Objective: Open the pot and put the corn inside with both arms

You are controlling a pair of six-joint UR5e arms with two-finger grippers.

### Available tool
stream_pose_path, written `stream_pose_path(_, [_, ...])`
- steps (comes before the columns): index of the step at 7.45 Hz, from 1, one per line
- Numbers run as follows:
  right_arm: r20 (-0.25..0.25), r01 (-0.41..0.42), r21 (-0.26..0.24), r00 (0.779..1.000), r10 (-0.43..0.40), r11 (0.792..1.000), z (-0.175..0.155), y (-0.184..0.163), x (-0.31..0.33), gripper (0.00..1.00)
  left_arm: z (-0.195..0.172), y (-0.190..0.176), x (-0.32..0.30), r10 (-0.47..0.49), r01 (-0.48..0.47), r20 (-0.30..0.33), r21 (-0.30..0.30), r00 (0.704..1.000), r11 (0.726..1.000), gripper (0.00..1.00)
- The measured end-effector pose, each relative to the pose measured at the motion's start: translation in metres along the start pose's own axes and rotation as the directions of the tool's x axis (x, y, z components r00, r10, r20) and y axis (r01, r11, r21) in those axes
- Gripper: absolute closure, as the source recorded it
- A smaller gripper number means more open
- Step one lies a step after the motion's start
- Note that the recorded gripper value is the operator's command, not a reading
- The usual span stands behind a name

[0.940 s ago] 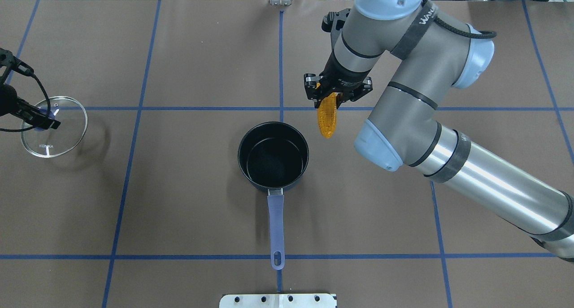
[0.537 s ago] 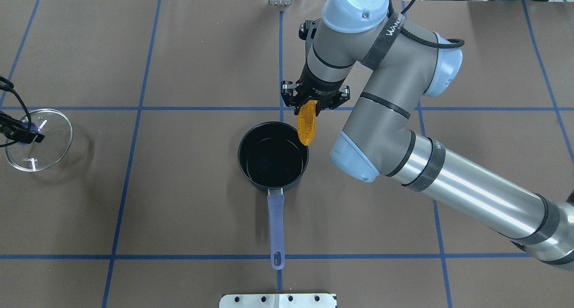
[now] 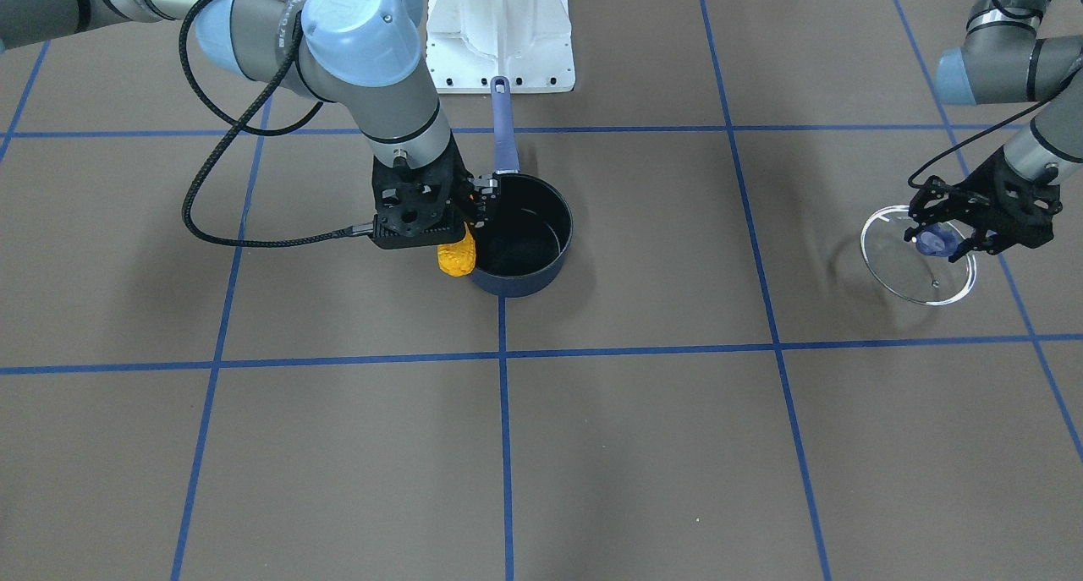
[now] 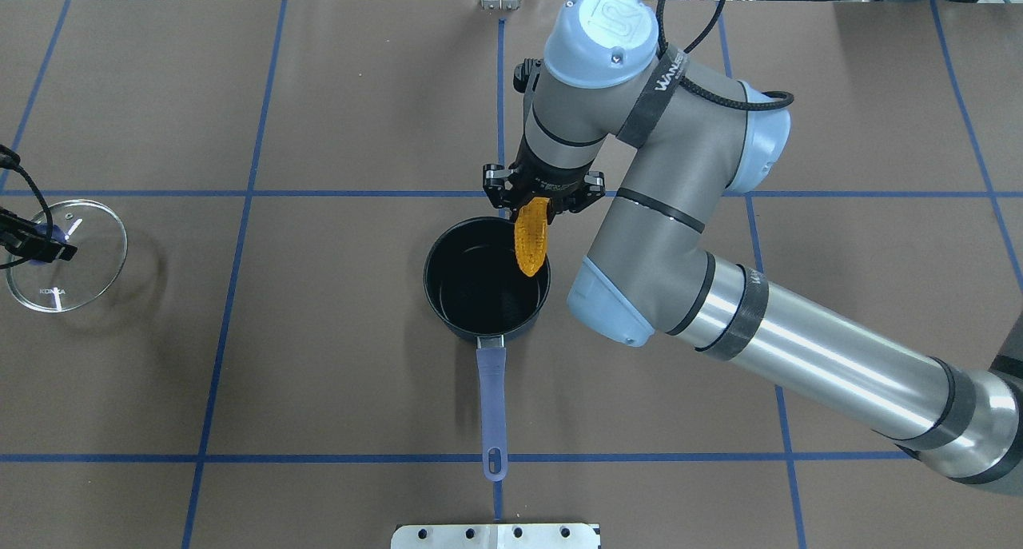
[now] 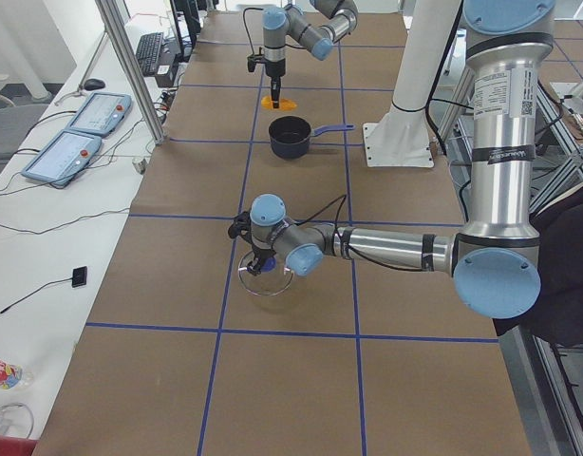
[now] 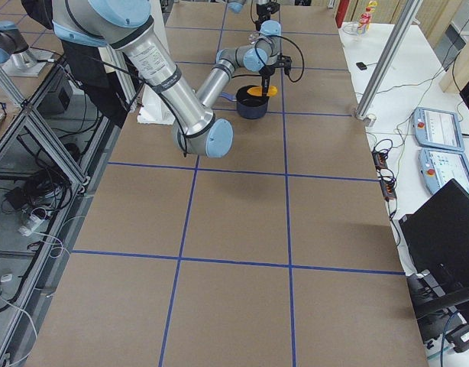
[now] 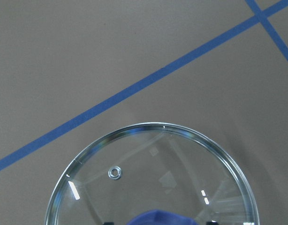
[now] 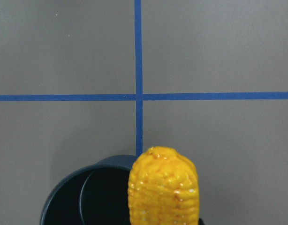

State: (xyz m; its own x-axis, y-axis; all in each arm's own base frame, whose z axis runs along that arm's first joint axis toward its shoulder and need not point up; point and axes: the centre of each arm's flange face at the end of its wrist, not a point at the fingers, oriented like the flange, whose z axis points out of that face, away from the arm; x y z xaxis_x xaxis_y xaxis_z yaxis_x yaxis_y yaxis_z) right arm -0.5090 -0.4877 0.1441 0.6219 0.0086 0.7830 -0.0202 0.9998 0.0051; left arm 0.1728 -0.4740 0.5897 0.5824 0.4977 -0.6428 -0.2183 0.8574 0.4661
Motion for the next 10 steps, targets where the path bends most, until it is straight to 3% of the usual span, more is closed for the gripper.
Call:
stream_pose_path(4, [-0.047,0.039,-0.005,0.998,-0.039,0.999,0.046,0.047,-0.024,0.64,-0.002,-0.007,0.006,-0.014,0.015,-0.011,0.007,1.0,1.0,0.47])
stream_pose_path(5, [-0.051,0.049,-0.005,0.997,-0.05,0.999,0.055,0.055,-0.026,0.48,-0.002,-0.007,0.006,-0.015,0.015,-0.011,0.008,1.0,1.0,0.47])
stream_pose_path(6, [-0.045,0.056,-0.003,0.997,-0.056,0.998,0.063,0.057,-0.028,0.2,-0.002,-0.007,0.006,-0.015,0.015,-0.011,0.008,1.0,1.0,0.47])
stream_pose_path(7, [-0.033,0.058,0.002,0.998,-0.058,0.998,0.069,0.057,-0.03,0.0,-0.002,-0.007,0.006,-0.015,0.015,-0.011,0.008,1.0,1.0,0.47])
stream_pose_path(10, [0.001,0.05,0.031,0.999,-0.05,0.998,0.057,0.042,-0.037,0.0,-0.001,-0.006,0.007,-0.018,0.018,-0.012,0.005,1.0,1.0,0.47])
